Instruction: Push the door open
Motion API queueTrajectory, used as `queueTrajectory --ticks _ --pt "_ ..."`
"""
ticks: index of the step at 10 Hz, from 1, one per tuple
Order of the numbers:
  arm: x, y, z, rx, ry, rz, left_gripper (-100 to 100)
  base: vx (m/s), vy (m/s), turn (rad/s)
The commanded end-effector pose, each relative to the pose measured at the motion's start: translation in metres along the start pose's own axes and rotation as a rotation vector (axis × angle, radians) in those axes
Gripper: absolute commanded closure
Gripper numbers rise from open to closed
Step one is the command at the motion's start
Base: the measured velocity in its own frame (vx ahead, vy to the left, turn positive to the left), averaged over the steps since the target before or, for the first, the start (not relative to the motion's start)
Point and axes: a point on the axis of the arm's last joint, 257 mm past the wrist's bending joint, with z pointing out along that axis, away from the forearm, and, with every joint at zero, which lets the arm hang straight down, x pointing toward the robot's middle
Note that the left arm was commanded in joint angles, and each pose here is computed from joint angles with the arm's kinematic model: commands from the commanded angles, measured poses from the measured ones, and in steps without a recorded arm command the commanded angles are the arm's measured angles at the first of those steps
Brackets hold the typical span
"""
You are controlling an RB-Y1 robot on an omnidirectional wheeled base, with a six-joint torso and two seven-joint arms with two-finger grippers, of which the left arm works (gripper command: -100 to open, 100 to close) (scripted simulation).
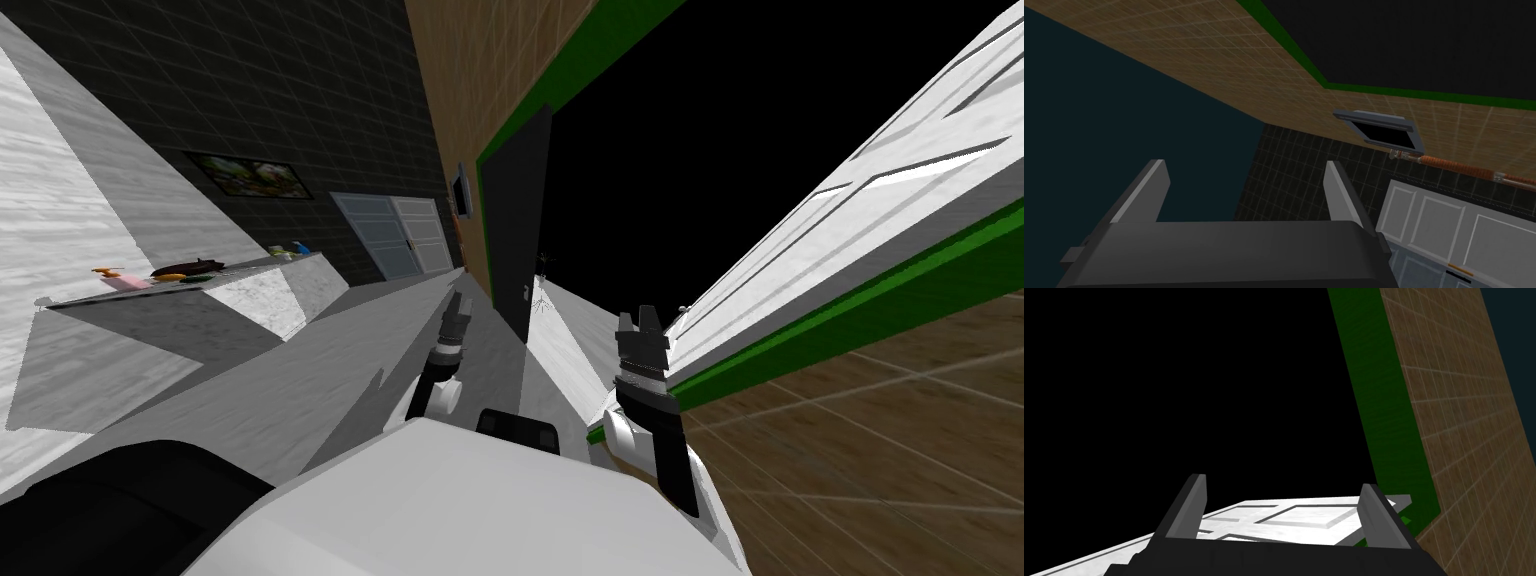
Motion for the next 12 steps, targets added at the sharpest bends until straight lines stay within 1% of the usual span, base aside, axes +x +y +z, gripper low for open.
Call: queueTrajectory --ticks 1,6,12 --pt "0.007 0.01 -0.0008 -0.012 0.015 -0.014 -100 0.094 0.037 -0.013" --pt "0.033 0.043 -0.009 -0.062 0.066 -0.059 -100 0.096 0.043 -0.018" --pt "0.069 0.084 -0.0233 -0.128 0.136 -0.117 -100 0.097 0.054 -0.02"
